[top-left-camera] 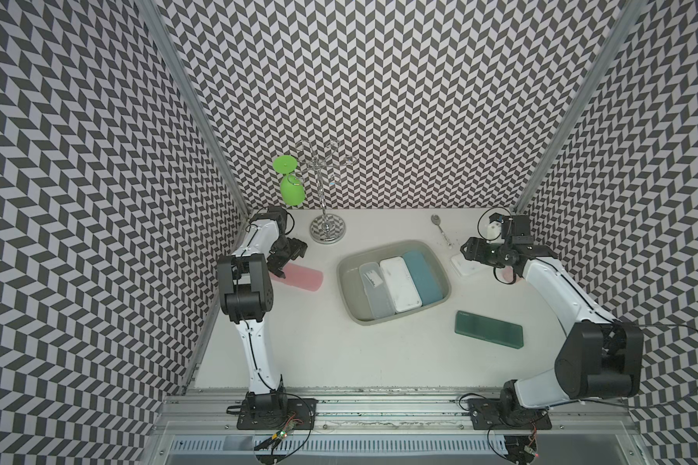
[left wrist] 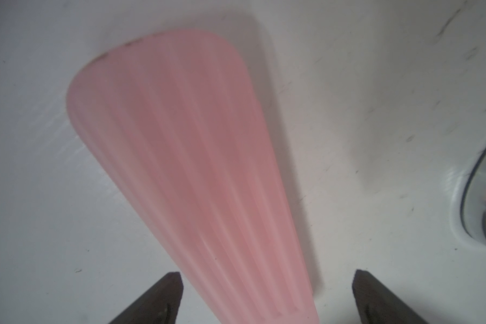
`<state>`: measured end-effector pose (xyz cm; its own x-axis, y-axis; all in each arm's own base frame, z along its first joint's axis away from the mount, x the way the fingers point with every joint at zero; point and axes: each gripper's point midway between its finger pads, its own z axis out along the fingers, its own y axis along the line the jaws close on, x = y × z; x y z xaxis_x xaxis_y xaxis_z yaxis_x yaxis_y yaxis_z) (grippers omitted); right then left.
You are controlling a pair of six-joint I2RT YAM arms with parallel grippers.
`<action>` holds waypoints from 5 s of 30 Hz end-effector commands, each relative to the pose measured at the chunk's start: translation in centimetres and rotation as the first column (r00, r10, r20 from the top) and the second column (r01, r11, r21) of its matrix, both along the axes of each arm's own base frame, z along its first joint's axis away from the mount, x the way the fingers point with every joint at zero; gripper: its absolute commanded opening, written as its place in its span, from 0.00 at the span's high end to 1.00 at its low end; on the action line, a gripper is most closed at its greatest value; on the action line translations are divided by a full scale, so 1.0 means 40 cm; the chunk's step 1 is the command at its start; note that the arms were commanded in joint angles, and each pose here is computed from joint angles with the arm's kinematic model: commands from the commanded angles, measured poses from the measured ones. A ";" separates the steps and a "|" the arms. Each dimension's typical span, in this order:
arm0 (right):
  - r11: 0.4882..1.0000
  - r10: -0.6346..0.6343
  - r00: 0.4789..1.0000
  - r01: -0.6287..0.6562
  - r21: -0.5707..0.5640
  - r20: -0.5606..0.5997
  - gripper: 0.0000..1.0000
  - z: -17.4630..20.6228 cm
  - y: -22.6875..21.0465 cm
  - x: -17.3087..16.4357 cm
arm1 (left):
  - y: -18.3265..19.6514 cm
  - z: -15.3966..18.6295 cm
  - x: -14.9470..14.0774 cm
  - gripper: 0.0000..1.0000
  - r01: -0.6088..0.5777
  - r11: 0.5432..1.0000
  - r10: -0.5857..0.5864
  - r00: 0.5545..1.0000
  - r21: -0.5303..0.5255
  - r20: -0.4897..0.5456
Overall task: Put the pencil case into the storage box
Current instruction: Pick up the pencil case from the center of the board, then place the pencil case at the storage box.
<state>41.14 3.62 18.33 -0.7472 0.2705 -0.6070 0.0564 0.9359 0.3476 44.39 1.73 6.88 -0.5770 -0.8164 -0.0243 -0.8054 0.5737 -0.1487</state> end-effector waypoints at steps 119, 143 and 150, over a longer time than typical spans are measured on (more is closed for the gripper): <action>0.997 0.015 1.000 -0.016 0.076 0.013 0.26 -0.067 -0.008 -0.014 | -0.741 0.017 -0.167 0.14 0.754 0.652 -0.757 0.653 -0.076 -0.012; 0.998 -0.005 1.000 0.005 0.067 0.007 0.26 -0.071 -0.022 -0.010 | -0.750 -0.028 -0.198 0.00 0.776 0.626 -0.780 0.624 -0.071 -0.057; 0.998 -0.026 1.000 0.026 0.058 -0.002 0.25 -0.076 -0.034 -0.001 | -0.763 0.041 -0.161 0.00 0.788 0.615 -0.788 0.615 -0.027 -0.004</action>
